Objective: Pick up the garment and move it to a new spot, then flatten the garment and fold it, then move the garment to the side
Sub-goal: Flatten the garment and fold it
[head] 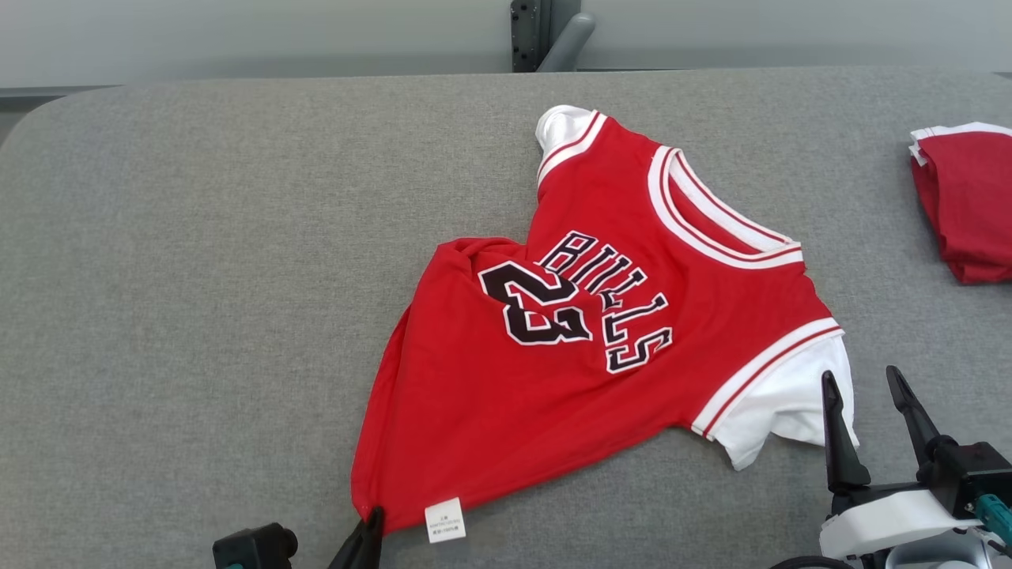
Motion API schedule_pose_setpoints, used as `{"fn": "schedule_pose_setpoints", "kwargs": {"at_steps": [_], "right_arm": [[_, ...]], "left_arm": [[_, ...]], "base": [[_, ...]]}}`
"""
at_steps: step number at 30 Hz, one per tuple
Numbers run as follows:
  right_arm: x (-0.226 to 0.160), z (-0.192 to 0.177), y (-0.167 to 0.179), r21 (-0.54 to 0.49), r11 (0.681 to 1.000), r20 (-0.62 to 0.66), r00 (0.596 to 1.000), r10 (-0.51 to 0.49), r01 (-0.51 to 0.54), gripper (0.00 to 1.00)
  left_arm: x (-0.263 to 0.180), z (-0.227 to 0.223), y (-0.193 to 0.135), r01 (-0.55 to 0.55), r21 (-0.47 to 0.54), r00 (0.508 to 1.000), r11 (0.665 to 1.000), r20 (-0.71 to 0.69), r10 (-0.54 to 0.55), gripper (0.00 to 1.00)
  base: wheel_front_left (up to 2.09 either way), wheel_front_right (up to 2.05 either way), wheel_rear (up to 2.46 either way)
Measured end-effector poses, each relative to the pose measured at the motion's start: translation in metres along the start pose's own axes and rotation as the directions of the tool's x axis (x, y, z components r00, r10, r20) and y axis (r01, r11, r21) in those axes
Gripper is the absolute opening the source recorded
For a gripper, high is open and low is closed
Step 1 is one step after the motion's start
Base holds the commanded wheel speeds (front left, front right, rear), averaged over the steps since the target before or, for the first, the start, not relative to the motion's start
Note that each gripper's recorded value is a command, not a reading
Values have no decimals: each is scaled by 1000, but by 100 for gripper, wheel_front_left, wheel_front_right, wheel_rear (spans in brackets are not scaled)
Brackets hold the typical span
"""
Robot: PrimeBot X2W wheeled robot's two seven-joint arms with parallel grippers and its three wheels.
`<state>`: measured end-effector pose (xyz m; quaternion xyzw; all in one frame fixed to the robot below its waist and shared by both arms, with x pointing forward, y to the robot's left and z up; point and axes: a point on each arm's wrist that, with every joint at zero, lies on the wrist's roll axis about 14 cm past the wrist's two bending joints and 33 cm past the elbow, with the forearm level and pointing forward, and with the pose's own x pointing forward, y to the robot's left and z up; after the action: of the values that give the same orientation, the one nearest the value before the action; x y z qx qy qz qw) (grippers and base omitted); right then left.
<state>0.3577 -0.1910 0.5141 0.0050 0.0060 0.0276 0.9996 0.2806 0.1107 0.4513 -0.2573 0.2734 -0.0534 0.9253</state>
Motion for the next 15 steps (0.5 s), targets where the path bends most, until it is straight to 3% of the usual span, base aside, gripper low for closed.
{"fn": "schedule_pose_setpoints", "kwargs": {"at_steps": [1,2,3,11,15], "right_arm": [[1,0,2,1,1000,1,1000,7,-7,100],[2,1,5,1,1000,3,1000,14,-14,100],[2,2,6,1,1000,6,1000,19,-19,100],[-6,20,-1,-9,1000,61,998,-7,7,100],[-14,35,-12,-24,999,106,994,-37,39,100]], "left_arm": [[0,-1,2,-12,-8,1000,1000,10,12,31],[0,-2,4,-23,-7,1000,1000,20,23,87],[-1,-3,8,-36,8,999,999,24,36,100],[-3,49,25,-131,123,947,984,308,87,100],[-18,99,16,-169,215,865,962,501,40,100]], "base": [[0,0,0],[0,0,0],[0,0,0],[0,0,0],[0,0,0]]}}
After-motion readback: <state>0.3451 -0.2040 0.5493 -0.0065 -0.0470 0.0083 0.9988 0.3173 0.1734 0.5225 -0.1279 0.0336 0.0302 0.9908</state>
